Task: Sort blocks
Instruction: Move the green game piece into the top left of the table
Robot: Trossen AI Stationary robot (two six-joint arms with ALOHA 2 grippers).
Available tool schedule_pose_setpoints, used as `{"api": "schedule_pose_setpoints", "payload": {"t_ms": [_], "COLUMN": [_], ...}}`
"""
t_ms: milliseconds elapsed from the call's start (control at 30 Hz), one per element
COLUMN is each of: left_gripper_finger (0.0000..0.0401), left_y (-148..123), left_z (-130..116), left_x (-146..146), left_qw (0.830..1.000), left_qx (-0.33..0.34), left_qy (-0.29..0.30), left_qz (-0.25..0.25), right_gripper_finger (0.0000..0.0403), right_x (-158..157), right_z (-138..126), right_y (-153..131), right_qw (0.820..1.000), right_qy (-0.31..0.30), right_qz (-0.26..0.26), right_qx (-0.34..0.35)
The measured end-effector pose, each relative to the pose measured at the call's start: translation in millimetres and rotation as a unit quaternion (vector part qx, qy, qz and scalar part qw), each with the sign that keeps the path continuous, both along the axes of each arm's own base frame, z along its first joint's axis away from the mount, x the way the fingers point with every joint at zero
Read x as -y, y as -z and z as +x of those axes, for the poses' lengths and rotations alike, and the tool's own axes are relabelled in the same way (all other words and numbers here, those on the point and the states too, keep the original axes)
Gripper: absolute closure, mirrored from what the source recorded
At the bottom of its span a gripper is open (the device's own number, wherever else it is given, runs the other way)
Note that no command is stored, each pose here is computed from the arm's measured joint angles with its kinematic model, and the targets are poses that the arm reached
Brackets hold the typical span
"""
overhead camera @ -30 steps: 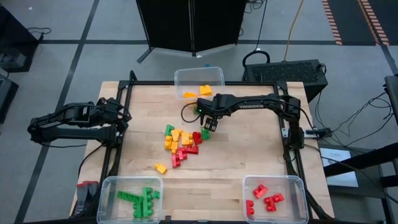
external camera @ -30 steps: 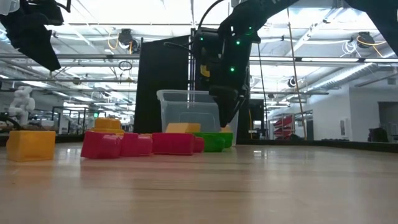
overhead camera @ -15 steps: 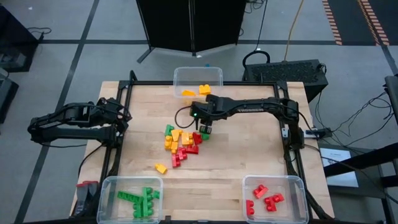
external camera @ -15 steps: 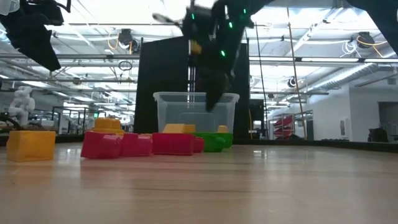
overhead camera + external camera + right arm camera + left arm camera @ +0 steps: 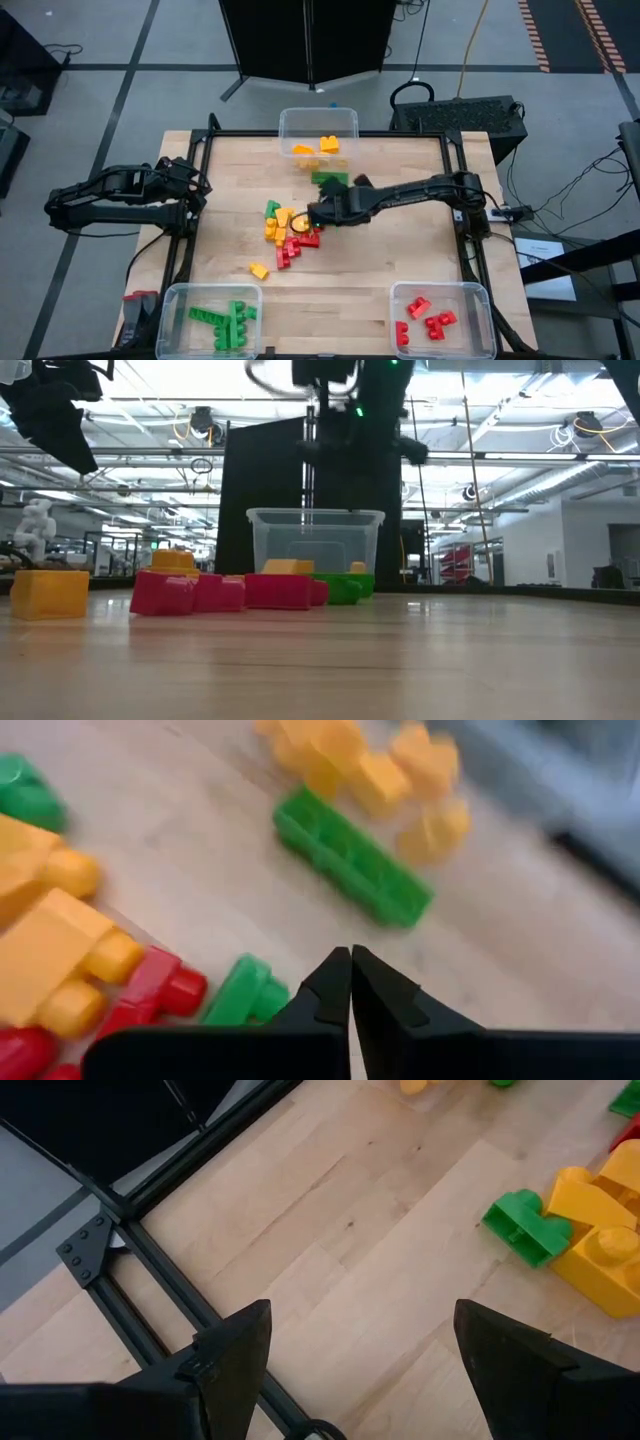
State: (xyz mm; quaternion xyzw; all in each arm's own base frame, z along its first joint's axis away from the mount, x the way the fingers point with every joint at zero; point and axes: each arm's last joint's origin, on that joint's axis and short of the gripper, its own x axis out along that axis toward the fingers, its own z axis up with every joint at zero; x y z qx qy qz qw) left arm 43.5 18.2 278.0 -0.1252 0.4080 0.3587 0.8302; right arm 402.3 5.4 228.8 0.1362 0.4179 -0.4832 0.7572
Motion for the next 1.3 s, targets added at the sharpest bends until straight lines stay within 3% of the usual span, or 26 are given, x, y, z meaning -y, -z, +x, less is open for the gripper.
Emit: {"api": "schedule_pose_setpoints", "payload": {"t_ms": [167,300,400,533,667,833,1300], "left_gripper_finger": [0.0114,0.0114,0.0114,0.0114,0.0114,0.0114,0.0114], "left_y": [0.0,0.0,0.0,0.0,-0.1,-0.1,-0.4], "left_z": [0.0,0.0,-0.1,-0.1,-0.1,-0.1,0.3], "left_x": [0.0,0.0,0.0,-0.1,-0.2,-0.2,-0.3], "left_qw": [1.0,1.0,1.0,1.0,1.0,1.0,1.0], "left_qx": [0.0,-0.001,-0.001,-0.002,-0.001,-0.001,0.002], "left_qy": [0.0,0.001,0.002,0.003,-0.001,-0.001,-0.003], "left_qz": [0.0,0.001,0.001,0.003,0.003,0.003,0.004], "right_gripper_finger": [0.0401,0.0402,0.0402,0.0402,0.0403,0.0403,0.0403], "right_x": [3.9,17.4,35.3,65.5,80.0,87.0,101.6], "right_z": [-21.3,-43.0,-58.3,-75.5,-80.2,-86.1,-82.7], "right_y": [16.9,21.7,29.8,52.7,67.1,78.4,94.6], "right_qw": [0.991,0.97,0.953,0.917,0.896,0.906,0.91], "right_qy": [0.114,0.177,0.196,0.224,0.202,0.215,0.217], "right_qz": [0.013,0.03,0.049,0.098,0.128,0.118,0.117], "right_qx": [0.066,0.163,0.227,0.316,0.375,0.345,0.334]}}
